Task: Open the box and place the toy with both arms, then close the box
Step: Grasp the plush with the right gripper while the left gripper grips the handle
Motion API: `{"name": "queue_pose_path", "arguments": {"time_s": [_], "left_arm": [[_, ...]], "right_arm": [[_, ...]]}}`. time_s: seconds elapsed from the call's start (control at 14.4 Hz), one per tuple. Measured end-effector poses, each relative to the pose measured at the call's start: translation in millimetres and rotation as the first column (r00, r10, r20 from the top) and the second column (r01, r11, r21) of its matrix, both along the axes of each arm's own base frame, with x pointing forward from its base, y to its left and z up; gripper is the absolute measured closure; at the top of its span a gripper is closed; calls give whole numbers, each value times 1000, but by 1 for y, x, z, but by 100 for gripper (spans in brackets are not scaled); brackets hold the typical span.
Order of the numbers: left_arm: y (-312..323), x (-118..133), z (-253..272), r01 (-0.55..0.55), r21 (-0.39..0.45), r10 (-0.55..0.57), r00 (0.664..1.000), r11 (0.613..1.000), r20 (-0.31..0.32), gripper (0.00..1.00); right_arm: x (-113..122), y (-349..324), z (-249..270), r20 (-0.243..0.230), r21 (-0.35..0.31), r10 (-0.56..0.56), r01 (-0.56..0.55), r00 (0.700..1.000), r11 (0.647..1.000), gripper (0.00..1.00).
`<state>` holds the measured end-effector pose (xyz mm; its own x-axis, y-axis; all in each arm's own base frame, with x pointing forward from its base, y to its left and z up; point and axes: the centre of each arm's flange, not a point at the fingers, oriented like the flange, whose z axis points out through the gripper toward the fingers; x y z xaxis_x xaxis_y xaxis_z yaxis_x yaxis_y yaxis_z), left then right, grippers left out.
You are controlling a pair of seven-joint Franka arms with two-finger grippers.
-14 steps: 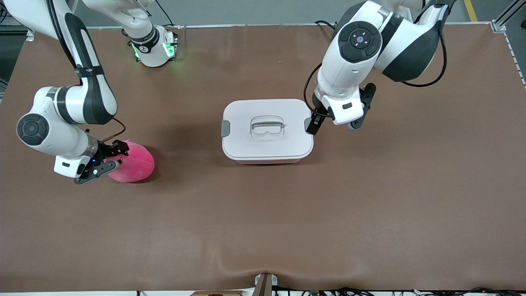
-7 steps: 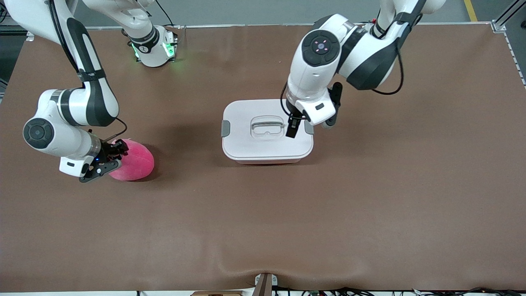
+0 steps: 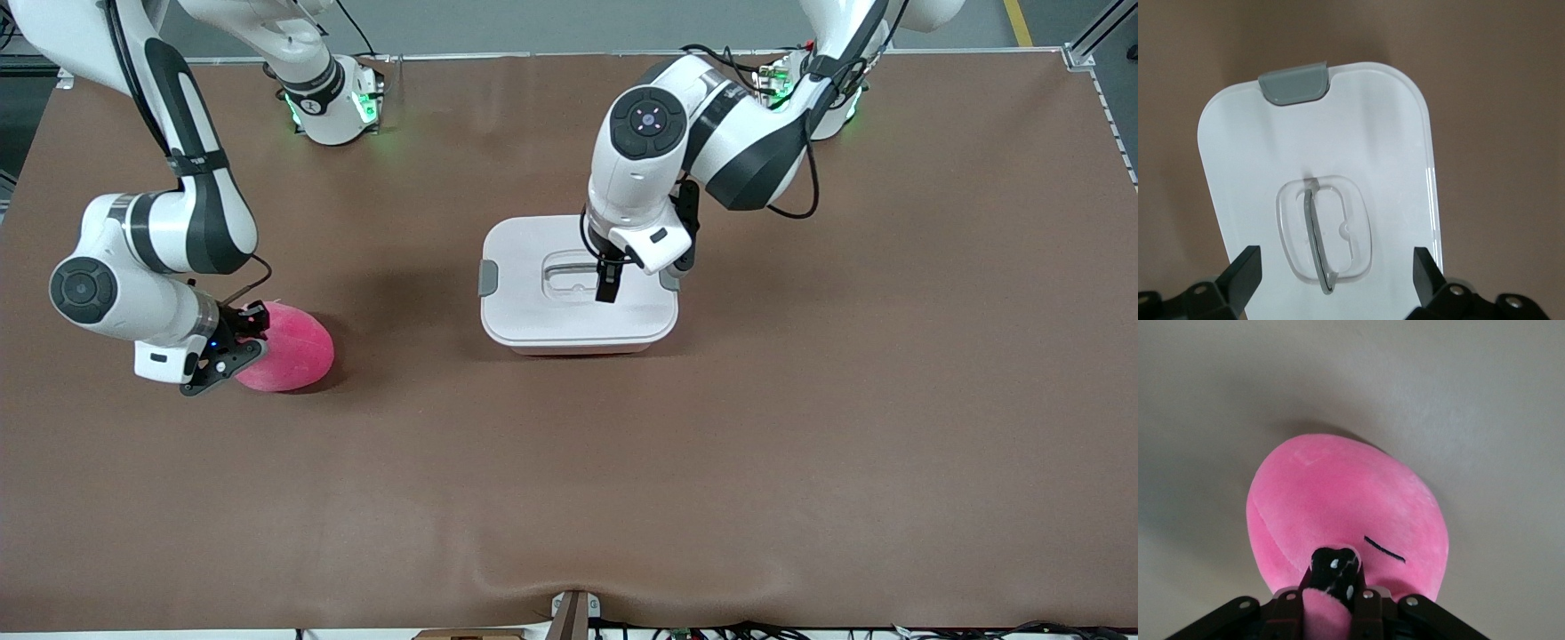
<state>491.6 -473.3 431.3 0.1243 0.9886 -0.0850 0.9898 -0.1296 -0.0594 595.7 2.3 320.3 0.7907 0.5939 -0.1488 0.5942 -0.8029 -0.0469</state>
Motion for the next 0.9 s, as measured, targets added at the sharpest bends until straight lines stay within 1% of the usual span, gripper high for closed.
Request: {"name": "queue_pose_path", "arguments": {"time_s": [0.14,0.21,0.35,0.42,0.49,0.63,0.76,0.9], "left_arm": [[-11,-5,-14,-30,1,30,1000,1000,-5,0],[-16,-5,-21,-43,-2,43,999,999,-5,0],[-24,-8,-35,-51,-2,51,999,999,-9,0],[-28,-10,-41,-47,-1,46,999,999,-11,0],[-31,-11,-46,-43,0,43,999,999,-13,0],[-36,-14,-56,-50,6,50,999,999,-19,0],[-38,-16,-64,-53,15,53,998,999,-28,0],[-43,-24,-72,-54,30,55,998,998,-36,0]], "right_arm": [[8,1,12,24,7,80,-81,996,997,85],[12,1,20,38,4,132,-132,991,991,85],[22,1,38,66,-14,254,-254,965,967,85],[28,4,48,80,-25,327,-326,942,945,85],[33,10,59,92,-42,405,-402,910,915,85],[42,34,81,101,-103,533,-525,840,845,85],[46,62,95,88,-170,621,-602,779,780,85],[48,82,104,75,-203,689,-666,721,718,85]]}}
